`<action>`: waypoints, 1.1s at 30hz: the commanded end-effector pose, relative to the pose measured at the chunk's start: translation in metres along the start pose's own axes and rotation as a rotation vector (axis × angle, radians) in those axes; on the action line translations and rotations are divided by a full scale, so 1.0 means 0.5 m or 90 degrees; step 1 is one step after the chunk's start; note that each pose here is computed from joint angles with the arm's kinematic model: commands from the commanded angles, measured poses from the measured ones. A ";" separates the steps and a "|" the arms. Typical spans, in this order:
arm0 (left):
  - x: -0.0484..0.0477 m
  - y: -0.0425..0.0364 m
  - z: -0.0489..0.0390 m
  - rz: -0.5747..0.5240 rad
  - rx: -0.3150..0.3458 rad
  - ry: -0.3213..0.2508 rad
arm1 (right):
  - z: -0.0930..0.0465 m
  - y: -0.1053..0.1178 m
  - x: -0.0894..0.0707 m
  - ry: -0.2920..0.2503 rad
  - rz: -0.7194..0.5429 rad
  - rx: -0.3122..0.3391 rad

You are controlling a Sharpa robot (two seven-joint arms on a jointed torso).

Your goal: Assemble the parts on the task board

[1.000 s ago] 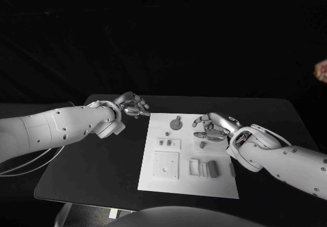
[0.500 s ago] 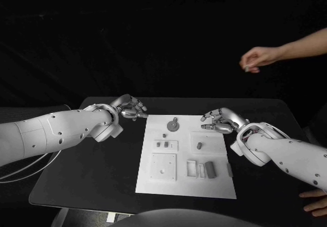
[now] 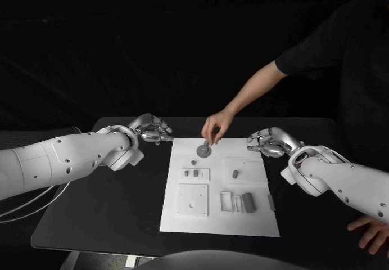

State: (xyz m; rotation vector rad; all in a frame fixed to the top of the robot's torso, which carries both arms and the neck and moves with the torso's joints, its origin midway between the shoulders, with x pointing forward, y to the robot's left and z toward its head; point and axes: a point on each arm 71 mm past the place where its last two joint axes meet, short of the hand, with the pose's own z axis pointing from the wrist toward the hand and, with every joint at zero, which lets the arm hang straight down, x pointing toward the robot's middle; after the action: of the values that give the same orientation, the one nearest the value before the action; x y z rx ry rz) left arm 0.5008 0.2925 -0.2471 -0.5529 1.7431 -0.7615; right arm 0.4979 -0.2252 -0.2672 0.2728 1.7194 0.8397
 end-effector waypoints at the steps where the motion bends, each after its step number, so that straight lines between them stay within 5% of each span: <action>1: 0.000 -0.004 0.000 -0.016 0.011 -0.004 | -0.002 -0.002 -0.004 -0.003 -0.009 -0.010; 16: -0.005 -0.001 -0.003 -0.021 0.010 -0.008 | -0.018 -0.023 -0.021 0.009 -0.131 -0.015; 27: -0.006 0.000 -0.003 -0.021 0.009 -0.007 | -0.022 -0.018 -0.012 0.034 -0.139 -0.016; 33: -0.006 0.001 -0.003 -0.021 0.008 -0.007 | -0.024 -0.011 -0.015 0.014 -0.137 -0.029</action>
State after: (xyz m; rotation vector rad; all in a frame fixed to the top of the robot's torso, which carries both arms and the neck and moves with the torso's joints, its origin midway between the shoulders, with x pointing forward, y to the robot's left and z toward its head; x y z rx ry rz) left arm 0.4999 0.2966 -0.2463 -0.5773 1.7313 -0.7761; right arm 0.4913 -0.2391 -0.2656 0.0749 1.7267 0.7265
